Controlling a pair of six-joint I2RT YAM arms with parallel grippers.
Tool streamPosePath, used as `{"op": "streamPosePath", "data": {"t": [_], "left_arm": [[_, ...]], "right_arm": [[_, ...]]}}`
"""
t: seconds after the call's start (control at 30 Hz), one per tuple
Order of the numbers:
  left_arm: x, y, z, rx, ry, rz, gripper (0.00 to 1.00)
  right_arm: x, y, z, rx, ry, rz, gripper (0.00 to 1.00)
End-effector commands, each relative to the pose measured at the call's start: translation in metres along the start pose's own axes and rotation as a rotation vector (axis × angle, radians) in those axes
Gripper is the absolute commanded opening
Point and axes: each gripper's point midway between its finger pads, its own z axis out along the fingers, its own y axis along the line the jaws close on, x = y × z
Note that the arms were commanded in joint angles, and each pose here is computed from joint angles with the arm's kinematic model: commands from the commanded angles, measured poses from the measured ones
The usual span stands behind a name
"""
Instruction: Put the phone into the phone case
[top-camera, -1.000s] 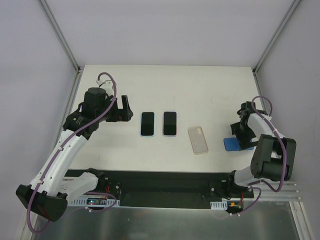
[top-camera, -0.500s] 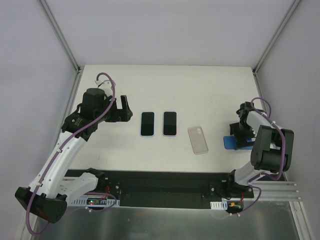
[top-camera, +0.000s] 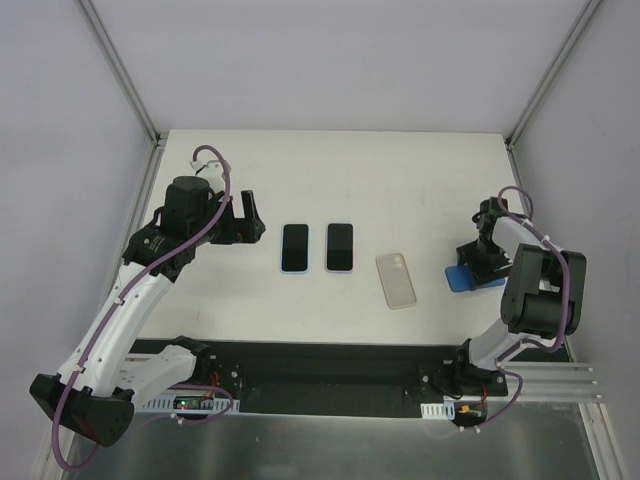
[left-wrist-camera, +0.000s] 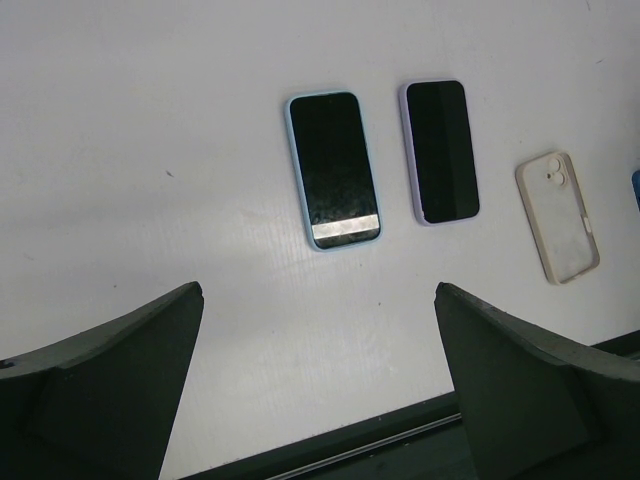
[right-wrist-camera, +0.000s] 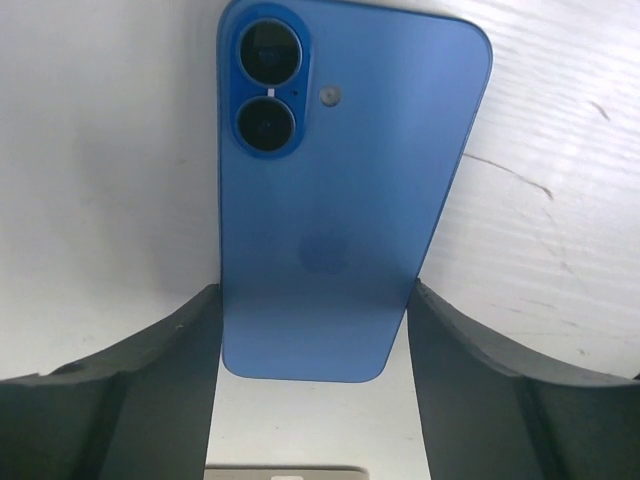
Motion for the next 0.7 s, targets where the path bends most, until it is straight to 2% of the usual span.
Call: {"op": "streamPosePath", "data": {"t": [0.0, 0.17, 0.23, 0.33, 0.67], "left_arm": [[-0.005, 0.001, 0.001, -0.008, -0.023, -0.012, 0.99], [-0.005, 0.002, 0.002, -0.011, -0.021, -0.017, 0.99], [-0.005, 0.002, 0.001, -0.011, -0.024, -0.017, 0.99], [-0.004, 0.003, 0.002, -0.019, -0.024, -0.02, 0.99], [-0.003, 0.003, 0.005, -0.014, -0.011, -0.021, 0.99]], "right_arm": [[0.003, 0.029, 0.005, -0.119, 0.014, -0.264, 0.42], [0.031, 0.056, -0.001, -0.315, 0.144, -0.498, 0.48], [0.039, 0.063, -0.005, -0.365, 0.152, -0.631, 0.48], [0.045, 0.064, -0.007, -0.36, 0.143, -0.735, 0.5], [0.054, 0.066, -0.011, -0.397, 0.156, -0.871, 0.51]]}}
